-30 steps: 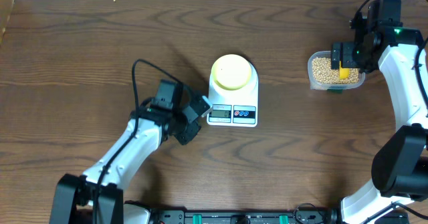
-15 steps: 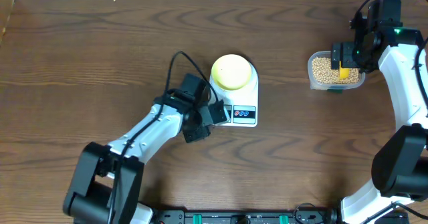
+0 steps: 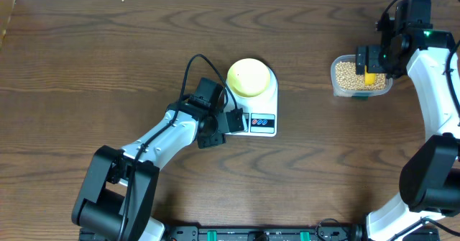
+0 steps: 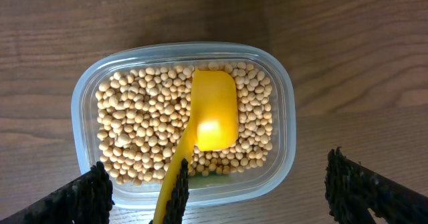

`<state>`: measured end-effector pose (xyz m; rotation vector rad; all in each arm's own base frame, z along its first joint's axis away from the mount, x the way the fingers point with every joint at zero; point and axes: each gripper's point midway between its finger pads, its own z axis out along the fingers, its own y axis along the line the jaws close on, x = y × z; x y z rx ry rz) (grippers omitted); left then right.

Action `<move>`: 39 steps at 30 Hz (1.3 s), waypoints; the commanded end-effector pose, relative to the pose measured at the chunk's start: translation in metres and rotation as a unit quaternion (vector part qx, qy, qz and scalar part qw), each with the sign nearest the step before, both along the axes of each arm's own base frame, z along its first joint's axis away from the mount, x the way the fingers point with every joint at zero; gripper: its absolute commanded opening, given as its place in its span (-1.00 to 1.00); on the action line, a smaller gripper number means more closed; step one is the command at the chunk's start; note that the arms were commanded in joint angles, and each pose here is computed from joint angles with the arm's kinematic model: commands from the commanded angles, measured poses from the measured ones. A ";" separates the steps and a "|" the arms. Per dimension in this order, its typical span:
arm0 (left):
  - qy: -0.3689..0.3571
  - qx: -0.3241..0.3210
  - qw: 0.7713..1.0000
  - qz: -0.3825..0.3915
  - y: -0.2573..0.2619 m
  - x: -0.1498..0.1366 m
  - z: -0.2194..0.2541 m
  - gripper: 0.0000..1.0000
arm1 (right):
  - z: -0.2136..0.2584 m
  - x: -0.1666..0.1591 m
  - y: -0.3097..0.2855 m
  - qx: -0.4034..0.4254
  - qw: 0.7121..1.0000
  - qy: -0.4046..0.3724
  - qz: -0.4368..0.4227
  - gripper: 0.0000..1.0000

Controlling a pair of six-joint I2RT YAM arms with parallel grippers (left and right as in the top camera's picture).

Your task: Scoop item into bowl and weigh 50g on scale

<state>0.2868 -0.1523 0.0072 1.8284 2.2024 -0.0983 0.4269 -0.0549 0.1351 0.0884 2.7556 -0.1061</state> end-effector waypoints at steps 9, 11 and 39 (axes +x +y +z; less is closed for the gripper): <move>0.003 0.006 1.000 -0.003 0.003 0.001 0.001 0.95 | -0.002 -0.002 -0.007 -0.003 1.000 0.003 -0.011 0.98; 0.003 0.006 1.000 -0.003 0.003 0.001 0.001 0.96 | -0.002 -0.002 -0.007 -0.003 1.000 0.003 -0.011 0.99; 0.003 0.006 1.000 -0.003 0.003 0.001 0.001 0.95 | -0.002 -0.002 -0.007 -0.003 1.000 0.003 -0.011 0.99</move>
